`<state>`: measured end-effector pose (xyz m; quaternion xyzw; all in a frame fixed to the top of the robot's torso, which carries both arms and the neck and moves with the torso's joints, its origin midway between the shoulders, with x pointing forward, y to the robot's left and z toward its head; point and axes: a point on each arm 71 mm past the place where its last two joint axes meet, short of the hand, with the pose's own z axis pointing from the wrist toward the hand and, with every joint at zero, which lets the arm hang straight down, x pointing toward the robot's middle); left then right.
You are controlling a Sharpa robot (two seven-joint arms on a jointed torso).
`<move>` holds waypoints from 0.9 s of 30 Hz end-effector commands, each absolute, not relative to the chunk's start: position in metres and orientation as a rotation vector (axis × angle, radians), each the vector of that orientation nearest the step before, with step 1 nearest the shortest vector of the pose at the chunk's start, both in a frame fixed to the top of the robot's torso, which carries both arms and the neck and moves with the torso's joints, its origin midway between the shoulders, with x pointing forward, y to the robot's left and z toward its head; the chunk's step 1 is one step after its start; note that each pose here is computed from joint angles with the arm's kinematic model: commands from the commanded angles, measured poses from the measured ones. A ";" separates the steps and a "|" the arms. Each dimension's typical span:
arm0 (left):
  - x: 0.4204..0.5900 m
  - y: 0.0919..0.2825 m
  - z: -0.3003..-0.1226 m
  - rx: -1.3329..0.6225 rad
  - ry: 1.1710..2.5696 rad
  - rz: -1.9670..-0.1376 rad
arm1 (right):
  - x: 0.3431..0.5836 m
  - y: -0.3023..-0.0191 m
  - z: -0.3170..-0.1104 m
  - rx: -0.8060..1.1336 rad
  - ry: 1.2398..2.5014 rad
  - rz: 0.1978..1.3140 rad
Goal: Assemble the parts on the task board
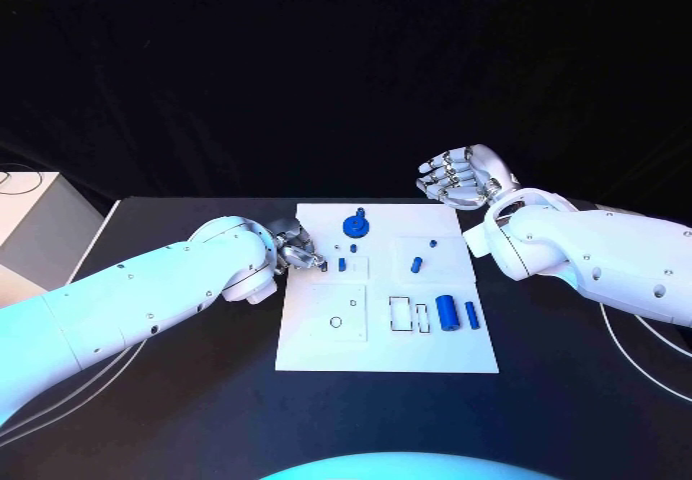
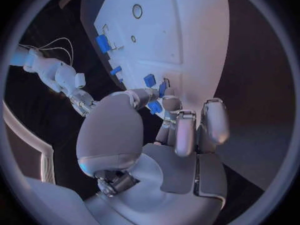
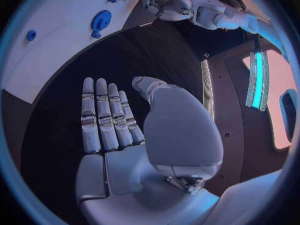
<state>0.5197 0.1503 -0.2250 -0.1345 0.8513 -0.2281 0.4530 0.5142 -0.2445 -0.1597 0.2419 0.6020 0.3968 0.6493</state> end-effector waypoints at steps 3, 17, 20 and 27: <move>0.519 0.147 -0.225 -0.278 2.090 -0.555 | 0.513 -0.242 -0.159 0.535 1.369 0.927; 0.518 0.145 -0.230 -0.251 2.101 -0.535 | 0.513 -0.242 -0.159 0.535 1.377 0.930; 0.518 0.145 -0.230 -0.248 2.104 -0.532 | 0.513 -0.243 -0.159 0.535 1.378 0.929; 0.518 0.144 -0.231 -0.243 2.109 -0.528 | 0.513 -0.243 -0.159 0.536 1.378 0.929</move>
